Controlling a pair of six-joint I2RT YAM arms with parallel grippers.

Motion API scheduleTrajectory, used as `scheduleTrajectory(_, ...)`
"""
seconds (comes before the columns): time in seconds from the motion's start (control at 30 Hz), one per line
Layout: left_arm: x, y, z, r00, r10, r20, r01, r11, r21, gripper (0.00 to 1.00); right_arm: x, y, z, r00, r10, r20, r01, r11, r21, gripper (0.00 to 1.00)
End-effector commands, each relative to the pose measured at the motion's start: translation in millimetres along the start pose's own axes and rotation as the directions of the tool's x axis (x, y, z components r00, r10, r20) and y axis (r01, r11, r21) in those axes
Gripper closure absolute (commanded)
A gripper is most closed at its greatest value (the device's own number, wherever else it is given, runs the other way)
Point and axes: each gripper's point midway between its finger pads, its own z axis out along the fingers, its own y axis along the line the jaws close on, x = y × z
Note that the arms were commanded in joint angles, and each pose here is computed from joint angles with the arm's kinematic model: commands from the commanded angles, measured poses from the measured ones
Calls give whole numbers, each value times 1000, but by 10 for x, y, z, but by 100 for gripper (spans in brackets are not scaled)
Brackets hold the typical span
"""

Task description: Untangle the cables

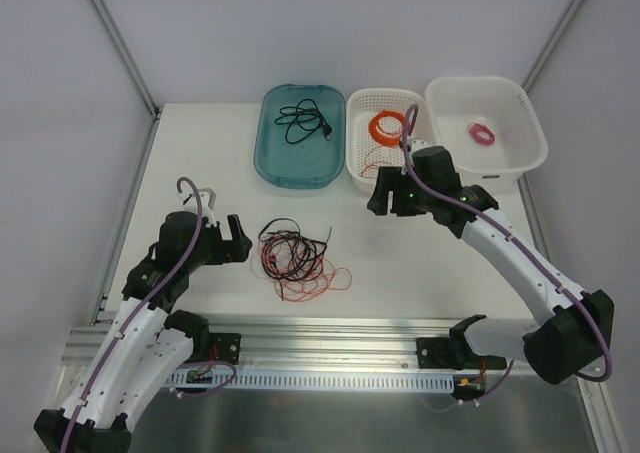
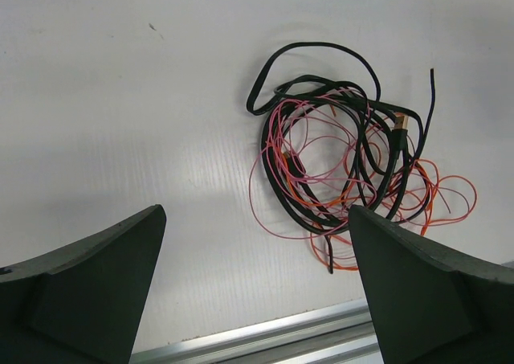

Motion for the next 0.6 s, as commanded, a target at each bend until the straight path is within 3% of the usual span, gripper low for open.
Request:
scheduleTrajectory(0.0,-6,-91,12,1000,15,-4,-14,999,52,1,331,265,15,996,83,-29,-86,990,-112,26)
scheduleTrajectory(0.27,3,-92,12,1000,13,-4,-13,998,54,1,1374,531,358,961,153,-232,-201,959,-199,40)
scheduleTrajectory(0.57,11,-91,17,1000,7,-8,-7,999,53,1,1778,642,670,935,178,-307,-248,947,-204,52)
